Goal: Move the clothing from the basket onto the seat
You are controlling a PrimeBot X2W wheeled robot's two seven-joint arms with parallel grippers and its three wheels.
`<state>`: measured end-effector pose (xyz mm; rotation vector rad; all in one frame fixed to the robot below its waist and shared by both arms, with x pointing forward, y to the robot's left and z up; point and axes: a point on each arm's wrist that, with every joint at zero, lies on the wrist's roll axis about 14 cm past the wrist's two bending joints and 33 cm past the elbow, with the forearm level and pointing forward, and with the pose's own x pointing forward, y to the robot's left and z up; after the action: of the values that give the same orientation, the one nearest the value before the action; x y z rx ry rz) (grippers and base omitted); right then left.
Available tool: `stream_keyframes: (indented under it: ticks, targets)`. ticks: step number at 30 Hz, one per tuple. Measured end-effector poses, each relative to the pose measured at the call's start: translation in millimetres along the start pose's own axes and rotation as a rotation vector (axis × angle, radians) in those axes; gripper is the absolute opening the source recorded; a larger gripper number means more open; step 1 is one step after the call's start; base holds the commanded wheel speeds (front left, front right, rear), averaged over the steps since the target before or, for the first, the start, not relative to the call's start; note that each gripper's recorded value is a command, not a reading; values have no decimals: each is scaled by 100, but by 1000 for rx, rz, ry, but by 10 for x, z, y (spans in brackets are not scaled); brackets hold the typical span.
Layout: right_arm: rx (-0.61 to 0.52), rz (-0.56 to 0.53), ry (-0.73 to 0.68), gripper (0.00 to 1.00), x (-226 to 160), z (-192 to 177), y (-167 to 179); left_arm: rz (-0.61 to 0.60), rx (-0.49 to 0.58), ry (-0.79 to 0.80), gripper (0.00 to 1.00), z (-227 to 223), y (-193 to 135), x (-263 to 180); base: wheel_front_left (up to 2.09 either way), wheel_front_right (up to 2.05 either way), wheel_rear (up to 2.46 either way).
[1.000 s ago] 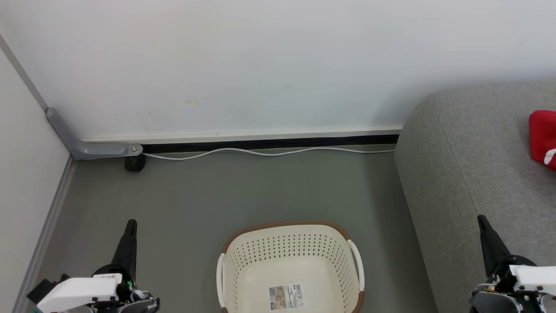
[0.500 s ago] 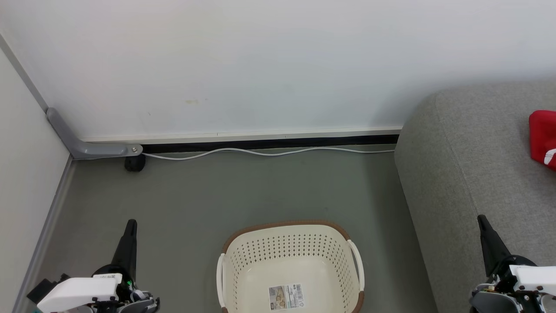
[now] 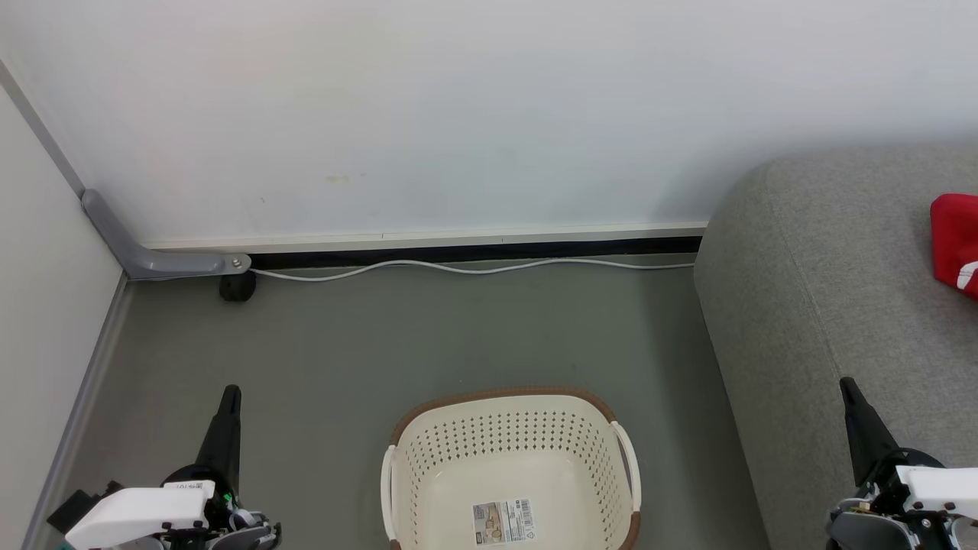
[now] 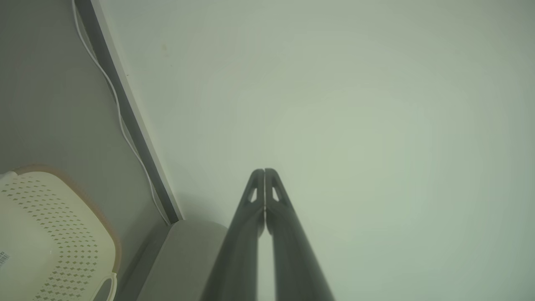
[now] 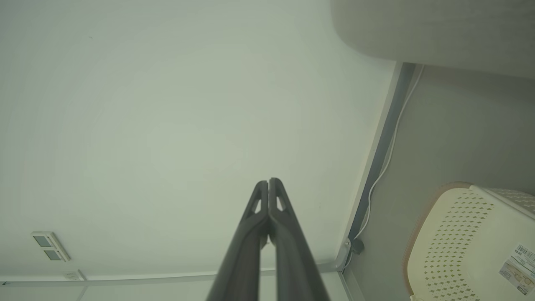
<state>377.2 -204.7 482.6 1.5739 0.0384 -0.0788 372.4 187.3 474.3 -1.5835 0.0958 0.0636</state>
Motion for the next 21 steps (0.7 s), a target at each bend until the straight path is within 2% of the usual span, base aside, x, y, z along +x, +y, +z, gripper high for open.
stream_keyframes:
  ticks: [21]
  targets:
    - [0,0,0,0,0,0,1,0,0,0,0,0,0,0,0,0,0]
